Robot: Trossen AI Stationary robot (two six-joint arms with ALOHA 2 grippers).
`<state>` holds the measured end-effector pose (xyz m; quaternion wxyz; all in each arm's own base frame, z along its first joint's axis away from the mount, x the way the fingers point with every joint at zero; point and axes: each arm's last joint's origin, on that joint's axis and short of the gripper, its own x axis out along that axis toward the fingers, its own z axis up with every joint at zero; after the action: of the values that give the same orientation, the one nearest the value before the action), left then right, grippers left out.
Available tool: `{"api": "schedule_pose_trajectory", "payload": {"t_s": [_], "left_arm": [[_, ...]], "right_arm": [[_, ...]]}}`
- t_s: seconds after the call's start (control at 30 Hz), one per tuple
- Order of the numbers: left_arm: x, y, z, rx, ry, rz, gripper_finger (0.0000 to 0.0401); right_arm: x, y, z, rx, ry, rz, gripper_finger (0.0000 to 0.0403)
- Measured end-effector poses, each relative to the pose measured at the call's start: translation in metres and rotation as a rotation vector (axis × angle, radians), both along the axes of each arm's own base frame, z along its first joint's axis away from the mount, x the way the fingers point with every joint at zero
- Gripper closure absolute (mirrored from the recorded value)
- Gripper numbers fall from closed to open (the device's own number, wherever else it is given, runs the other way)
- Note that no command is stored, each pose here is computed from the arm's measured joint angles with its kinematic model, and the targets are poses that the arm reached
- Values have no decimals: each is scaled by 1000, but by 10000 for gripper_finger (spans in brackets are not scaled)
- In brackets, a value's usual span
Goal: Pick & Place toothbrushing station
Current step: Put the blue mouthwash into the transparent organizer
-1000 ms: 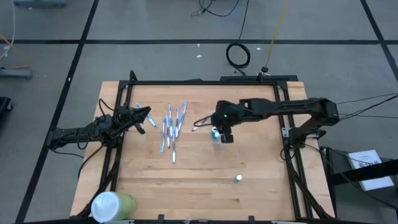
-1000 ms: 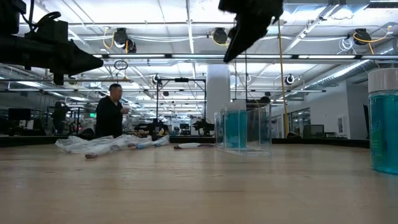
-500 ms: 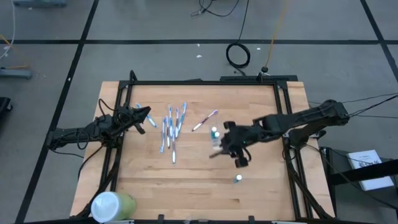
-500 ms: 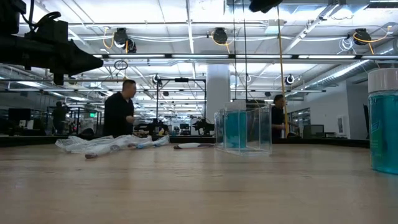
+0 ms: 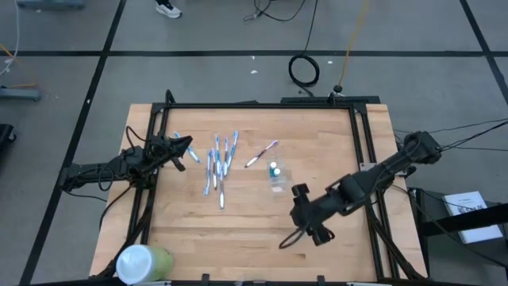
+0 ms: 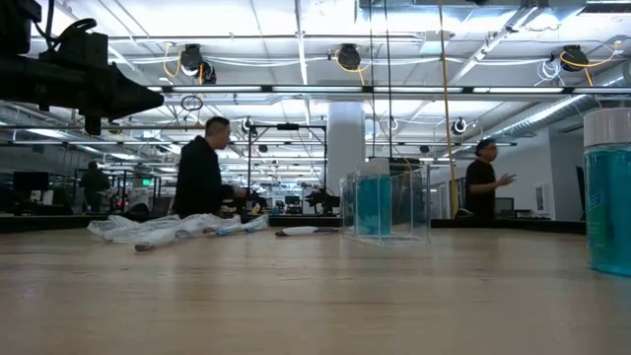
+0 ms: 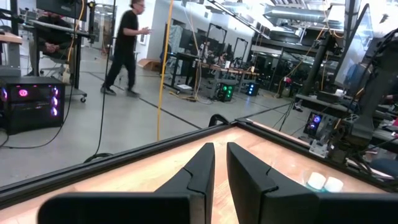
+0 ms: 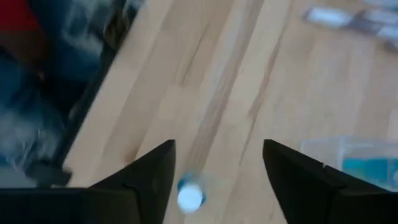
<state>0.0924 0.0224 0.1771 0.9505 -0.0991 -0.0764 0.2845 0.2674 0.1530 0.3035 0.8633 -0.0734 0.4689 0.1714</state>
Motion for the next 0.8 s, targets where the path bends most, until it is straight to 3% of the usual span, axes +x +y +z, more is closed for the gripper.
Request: {"api": "schedule_pose_trajectory", "payload": {"t_s": [0.17, 0.47, 0.8], "left_arm": [[0, 0, 0, 0, 0, 0, 354], [0, 0, 0, 0, 0, 0, 354], [0, 0, 0, 0, 0, 0, 354]], "right_arm": [[-4, 11, -19, -66, 113, 34, 140], [-11, 22, -64, -127, 220, 66, 153], [-15, 22, -95, -129, 180, 115, 155]]}}
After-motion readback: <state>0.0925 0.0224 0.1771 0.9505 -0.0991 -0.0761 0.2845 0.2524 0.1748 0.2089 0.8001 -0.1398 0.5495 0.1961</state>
